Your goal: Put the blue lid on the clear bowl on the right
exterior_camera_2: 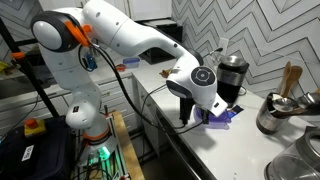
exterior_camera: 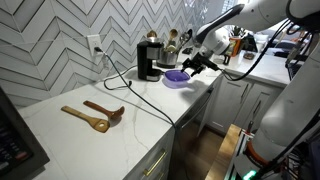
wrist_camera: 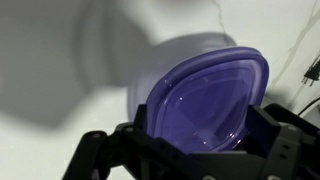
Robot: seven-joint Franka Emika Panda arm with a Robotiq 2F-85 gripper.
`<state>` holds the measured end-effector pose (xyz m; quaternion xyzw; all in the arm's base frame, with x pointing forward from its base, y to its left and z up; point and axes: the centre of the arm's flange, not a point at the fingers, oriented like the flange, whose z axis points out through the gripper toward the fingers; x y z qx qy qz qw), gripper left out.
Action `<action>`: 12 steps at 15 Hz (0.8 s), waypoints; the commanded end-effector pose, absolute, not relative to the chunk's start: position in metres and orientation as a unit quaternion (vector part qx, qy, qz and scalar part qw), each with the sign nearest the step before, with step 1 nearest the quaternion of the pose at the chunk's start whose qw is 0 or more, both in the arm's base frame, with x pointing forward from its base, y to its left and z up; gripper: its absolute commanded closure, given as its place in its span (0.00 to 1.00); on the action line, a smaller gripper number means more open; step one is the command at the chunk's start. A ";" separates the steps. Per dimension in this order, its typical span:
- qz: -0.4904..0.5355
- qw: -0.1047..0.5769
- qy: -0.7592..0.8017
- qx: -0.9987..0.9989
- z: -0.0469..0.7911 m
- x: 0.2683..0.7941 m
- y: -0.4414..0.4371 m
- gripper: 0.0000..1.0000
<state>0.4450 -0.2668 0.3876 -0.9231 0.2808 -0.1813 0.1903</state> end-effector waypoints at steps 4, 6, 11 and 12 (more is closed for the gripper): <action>-0.150 0.116 0.211 -0.959 0.449 0.428 -0.255 0.00; -0.152 0.075 0.191 -0.967 0.472 0.423 -0.252 0.00; -0.166 0.001 0.159 -0.973 0.524 0.415 -0.239 0.00; -0.168 -0.006 0.157 -0.973 0.531 0.413 -0.236 0.00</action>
